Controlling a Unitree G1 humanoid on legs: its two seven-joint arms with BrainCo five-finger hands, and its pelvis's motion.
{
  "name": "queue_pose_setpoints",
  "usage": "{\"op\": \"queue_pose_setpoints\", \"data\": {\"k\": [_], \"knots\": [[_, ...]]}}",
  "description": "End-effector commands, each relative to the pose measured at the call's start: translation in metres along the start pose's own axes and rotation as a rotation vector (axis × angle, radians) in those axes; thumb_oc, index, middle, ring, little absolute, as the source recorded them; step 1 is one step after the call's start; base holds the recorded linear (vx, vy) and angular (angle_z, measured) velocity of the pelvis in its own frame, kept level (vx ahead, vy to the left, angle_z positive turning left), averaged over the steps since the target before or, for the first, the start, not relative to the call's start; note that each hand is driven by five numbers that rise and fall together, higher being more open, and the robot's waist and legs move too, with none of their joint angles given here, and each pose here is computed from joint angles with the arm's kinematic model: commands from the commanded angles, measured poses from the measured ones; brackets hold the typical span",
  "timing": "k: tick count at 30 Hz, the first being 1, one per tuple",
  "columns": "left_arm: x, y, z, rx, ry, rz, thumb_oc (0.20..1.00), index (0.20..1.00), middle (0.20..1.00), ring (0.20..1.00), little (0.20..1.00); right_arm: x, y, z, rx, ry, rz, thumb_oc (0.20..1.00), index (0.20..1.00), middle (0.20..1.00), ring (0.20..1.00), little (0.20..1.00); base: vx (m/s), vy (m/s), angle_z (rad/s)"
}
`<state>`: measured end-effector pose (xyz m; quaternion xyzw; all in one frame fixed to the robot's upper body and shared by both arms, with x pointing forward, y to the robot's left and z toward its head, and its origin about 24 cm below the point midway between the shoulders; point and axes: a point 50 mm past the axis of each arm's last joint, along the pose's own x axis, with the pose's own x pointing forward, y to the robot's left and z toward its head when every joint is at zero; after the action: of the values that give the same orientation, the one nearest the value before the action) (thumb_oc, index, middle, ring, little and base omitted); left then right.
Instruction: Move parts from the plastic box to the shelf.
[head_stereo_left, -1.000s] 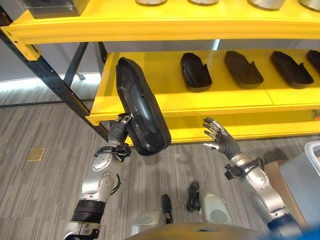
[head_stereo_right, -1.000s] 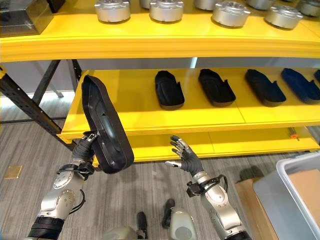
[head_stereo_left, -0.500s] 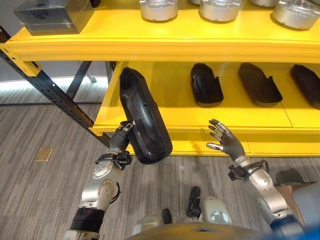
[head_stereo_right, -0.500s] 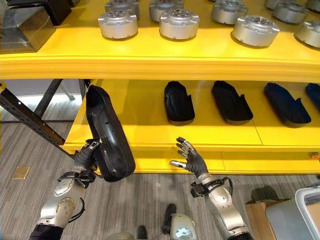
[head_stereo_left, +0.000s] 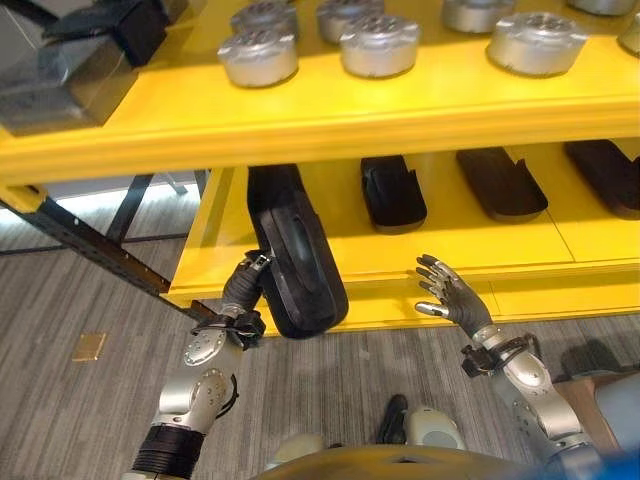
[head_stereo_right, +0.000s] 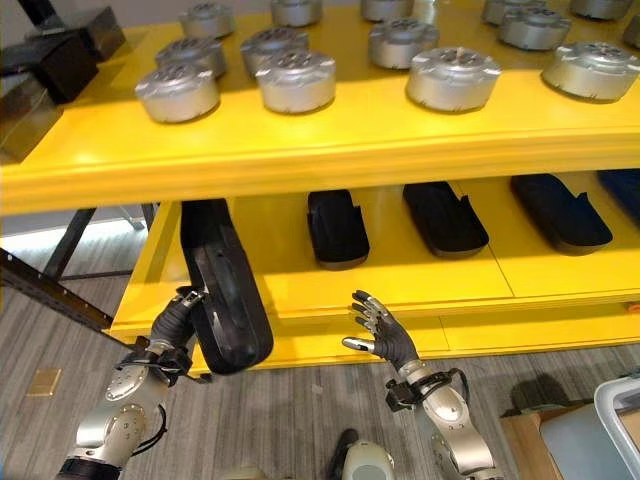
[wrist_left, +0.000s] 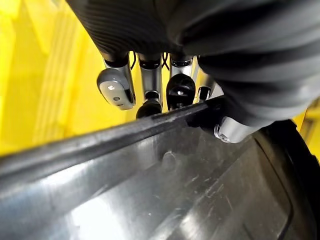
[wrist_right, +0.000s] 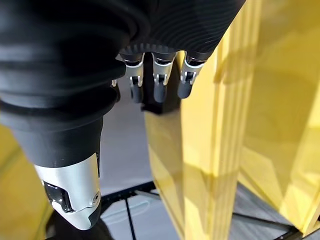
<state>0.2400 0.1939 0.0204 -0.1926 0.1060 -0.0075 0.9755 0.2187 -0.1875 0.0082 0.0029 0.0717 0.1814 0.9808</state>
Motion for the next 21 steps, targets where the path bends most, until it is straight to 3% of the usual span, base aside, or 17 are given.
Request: {"op": "queue_pose_setpoints", "data": {"k": [1, 10, 21], "knots": [[0.006, -0.010, 0.041, -0.035, -0.243, -0.055, 0.200, 0.200, 0.200, 0.200, 0.200, 0.018, 0.016, 0.024, -0.055, -0.107, 0.125, 1.000, 1.000, 1.000, 1.000, 1.000, 0.08, 0.554, -1.03], [-0.003, 0.006, 0.038, -0.066, -0.252, 0.011, 0.200, 0.200, 0.200, 0.200, 0.200, 0.005, 0.018, 0.015, -0.052, -0.081, 0.191, 1.000, 1.000, 1.000, 1.000, 1.000, -0.02, 0.302, -0.73], [0.009, -0.008, 0.034, -0.031, -0.214, -0.035, 0.200, 0.200, 0.200, 0.200, 0.200, 0.008, 0.019, 0.009, 0.022, -0.074, 0.087, 1.000, 1.000, 1.000, 1.000, 1.000, -0.04, 0.103, 0.28]]}}
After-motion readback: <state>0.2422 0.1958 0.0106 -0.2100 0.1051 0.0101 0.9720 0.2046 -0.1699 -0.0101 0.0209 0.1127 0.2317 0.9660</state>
